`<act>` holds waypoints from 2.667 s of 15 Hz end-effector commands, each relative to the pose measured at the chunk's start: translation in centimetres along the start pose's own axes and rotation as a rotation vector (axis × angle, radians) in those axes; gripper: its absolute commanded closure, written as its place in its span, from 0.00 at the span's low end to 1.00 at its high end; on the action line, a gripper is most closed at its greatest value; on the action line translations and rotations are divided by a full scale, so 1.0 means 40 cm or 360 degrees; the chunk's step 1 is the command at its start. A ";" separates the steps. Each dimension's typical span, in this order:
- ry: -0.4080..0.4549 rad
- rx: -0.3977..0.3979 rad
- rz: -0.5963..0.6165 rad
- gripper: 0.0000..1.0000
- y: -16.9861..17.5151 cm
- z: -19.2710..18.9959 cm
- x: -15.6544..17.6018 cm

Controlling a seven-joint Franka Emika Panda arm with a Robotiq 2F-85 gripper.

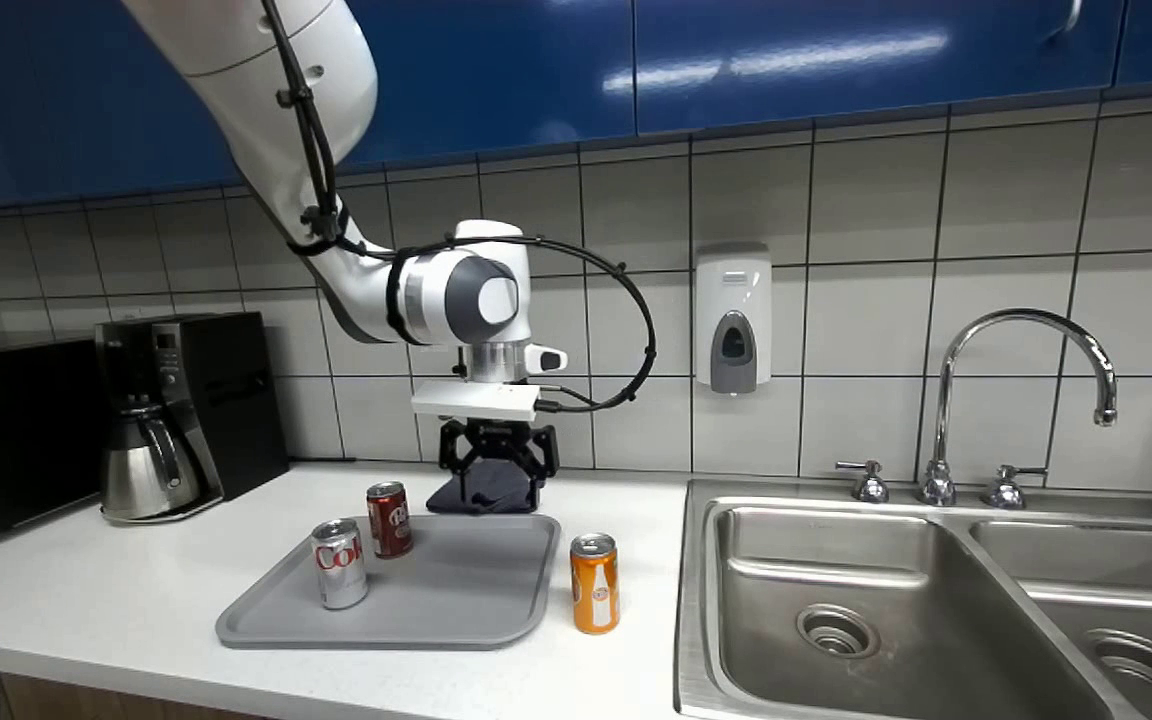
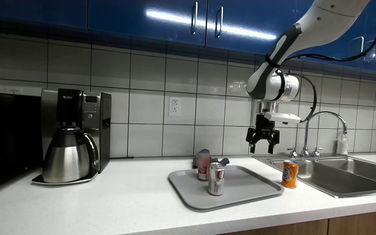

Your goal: Remove the cans from the tray.

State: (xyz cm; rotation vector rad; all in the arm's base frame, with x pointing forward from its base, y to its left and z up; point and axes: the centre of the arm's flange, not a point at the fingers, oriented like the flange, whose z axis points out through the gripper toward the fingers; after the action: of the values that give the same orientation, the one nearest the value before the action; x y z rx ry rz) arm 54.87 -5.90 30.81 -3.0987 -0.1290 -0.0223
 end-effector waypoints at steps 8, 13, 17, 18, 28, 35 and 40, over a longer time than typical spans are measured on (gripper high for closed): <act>-0.0029 0.0028 -0.0128 0.00 -0.133 0.021 0.004; -0.0030 0.0028 -0.0127 0.00 -0.132 0.021 0.004; -0.0030 0.0028 -0.0127 0.00 -0.133 0.021 0.004; -0.0030 0.0028 -0.0127 0.00 -0.133 0.021 0.004; 0.0015 0.0005 -0.0098 0.00 -0.266 0.002 0.009; 0.0018 0.0034 -0.0220 0.00 -0.437 -0.010 -0.008; 0.0005 0.0041 -0.0322 0.00 -0.517 -0.004 -0.029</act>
State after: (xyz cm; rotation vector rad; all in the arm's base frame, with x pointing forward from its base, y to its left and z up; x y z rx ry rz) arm 53.19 13.46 31.11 -3.0408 -0.4212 -0.0263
